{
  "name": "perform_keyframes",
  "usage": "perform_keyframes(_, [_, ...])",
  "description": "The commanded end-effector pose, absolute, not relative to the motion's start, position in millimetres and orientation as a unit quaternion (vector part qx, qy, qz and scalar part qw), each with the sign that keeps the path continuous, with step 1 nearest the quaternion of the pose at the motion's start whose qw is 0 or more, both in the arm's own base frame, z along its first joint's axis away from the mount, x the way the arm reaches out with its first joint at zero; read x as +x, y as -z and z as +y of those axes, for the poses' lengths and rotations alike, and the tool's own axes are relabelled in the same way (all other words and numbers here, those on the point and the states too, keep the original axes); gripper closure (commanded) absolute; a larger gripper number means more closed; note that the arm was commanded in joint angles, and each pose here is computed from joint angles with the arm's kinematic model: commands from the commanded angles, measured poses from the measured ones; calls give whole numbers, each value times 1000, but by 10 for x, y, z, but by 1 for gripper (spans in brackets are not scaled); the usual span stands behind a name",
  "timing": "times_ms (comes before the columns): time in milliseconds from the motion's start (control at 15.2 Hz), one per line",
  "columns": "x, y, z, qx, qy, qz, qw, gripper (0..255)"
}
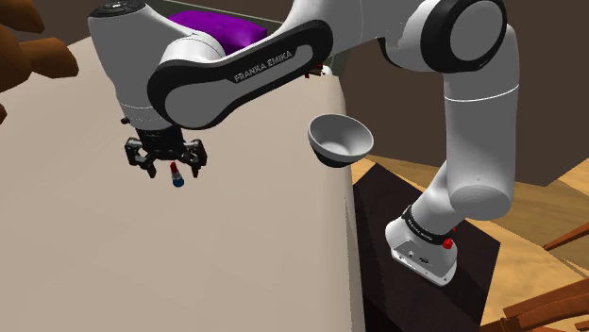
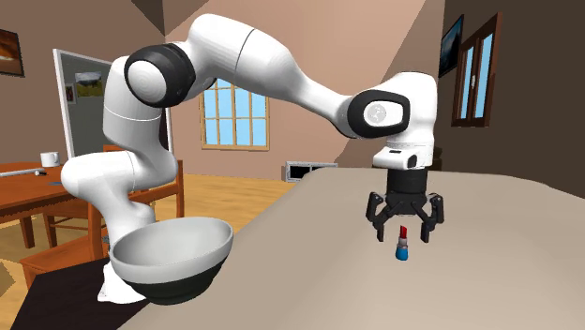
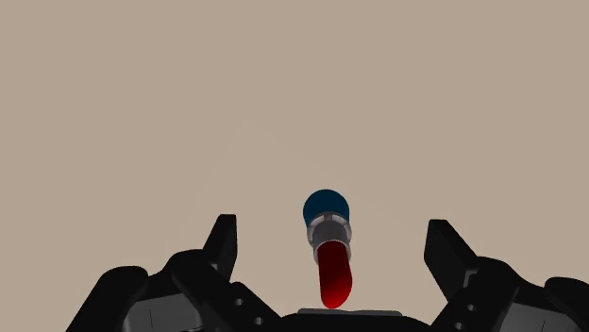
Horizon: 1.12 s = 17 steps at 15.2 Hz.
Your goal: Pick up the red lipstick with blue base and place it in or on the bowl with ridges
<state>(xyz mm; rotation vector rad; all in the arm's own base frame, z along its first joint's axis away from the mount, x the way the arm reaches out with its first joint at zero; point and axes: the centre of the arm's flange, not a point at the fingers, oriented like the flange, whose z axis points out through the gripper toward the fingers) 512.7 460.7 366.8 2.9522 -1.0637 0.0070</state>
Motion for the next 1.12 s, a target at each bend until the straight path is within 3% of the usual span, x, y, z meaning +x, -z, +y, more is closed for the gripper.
perform_keyframes(0, [5127, -3668, 4607, 941, -2, -339, 2, 0])
perform_keyframes(66, [5127, -3668, 4607, 941, -2, -339, 2, 0])
perform_keyframes(132, [5127, -3668, 4607, 941, -2, -339, 2, 255])
perform_keyframes(1056, [5127, -3931, 4607, 941, -2, -339, 2, 255])
